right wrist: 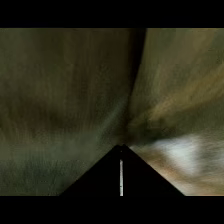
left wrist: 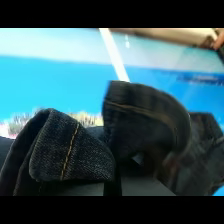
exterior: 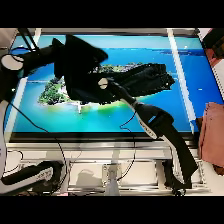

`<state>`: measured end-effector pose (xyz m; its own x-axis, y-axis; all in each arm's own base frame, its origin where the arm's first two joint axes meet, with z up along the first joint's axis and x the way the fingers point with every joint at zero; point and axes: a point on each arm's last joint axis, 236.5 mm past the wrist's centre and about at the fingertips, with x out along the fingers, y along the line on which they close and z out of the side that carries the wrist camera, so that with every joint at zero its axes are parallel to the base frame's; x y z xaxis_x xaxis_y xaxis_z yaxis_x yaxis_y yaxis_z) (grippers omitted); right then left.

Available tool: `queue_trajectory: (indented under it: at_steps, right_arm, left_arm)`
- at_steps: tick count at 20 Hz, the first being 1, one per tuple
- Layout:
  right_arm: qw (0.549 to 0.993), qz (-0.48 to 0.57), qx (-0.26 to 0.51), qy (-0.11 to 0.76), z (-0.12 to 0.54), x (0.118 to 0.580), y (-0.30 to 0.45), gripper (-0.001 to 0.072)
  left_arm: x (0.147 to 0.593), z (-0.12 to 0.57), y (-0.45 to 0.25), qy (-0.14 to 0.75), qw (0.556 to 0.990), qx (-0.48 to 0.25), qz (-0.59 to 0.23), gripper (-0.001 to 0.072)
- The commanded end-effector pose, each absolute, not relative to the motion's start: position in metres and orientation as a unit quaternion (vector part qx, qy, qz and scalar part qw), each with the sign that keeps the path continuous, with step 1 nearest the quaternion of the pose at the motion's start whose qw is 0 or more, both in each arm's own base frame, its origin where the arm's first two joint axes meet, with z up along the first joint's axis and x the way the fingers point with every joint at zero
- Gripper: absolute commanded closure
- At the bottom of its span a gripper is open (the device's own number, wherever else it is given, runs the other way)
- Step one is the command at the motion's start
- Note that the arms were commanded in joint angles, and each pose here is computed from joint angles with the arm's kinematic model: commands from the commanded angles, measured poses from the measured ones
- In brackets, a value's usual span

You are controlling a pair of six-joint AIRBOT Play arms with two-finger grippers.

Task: Fold the clothes and pants, and hang the long-sleeved shirts on hangers.

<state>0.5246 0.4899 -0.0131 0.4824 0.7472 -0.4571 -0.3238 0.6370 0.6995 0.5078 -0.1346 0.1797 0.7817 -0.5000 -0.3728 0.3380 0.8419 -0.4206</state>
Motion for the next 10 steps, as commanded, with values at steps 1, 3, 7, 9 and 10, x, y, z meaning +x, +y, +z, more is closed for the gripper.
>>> queue_trajectory:
  at_steps: [1, 3, 7, 9, 10]
  right_arm:
    - [0.827, 0.293, 0.285, 0.385, -0.013, 0.564, 0.439, 0.0682]
    - [0.841, 0.272, 0.302, 0.357, -0.005, 0.589, 0.416, 0.0682]
    - [0.857, 0.253, 0.331, 0.304, 0.014, 0.610, 0.407, 0.0682]
    - [0.862, 0.249, 0.332, 0.290, 0.019, 0.614, 0.404, 0.0682]
    - [0.868, 0.244, 0.330, 0.279, 0.021, 0.620, 0.400, 0.0682]
  left_arm:
    - [0.510, 0.148, -0.143, 0.279, 0.915, -0.171, -0.234, 0.0675]
    - [0.510, 0.148, -0.143, 0.280, 0.915, -0.171, -0.235, 0.0675]
    - [0.499, 0.124, -0.165, 0.322, 0.894, -0.168, -0.263, 0.0675]
    - [0.499, 0.099, -0.180, 0.346, 0.882, -0.168, -0.272, 0.0675]
    - [0.498, 0.085, -0.189, 0.360, 0.875, -0.168, -0.276, 0.0675]
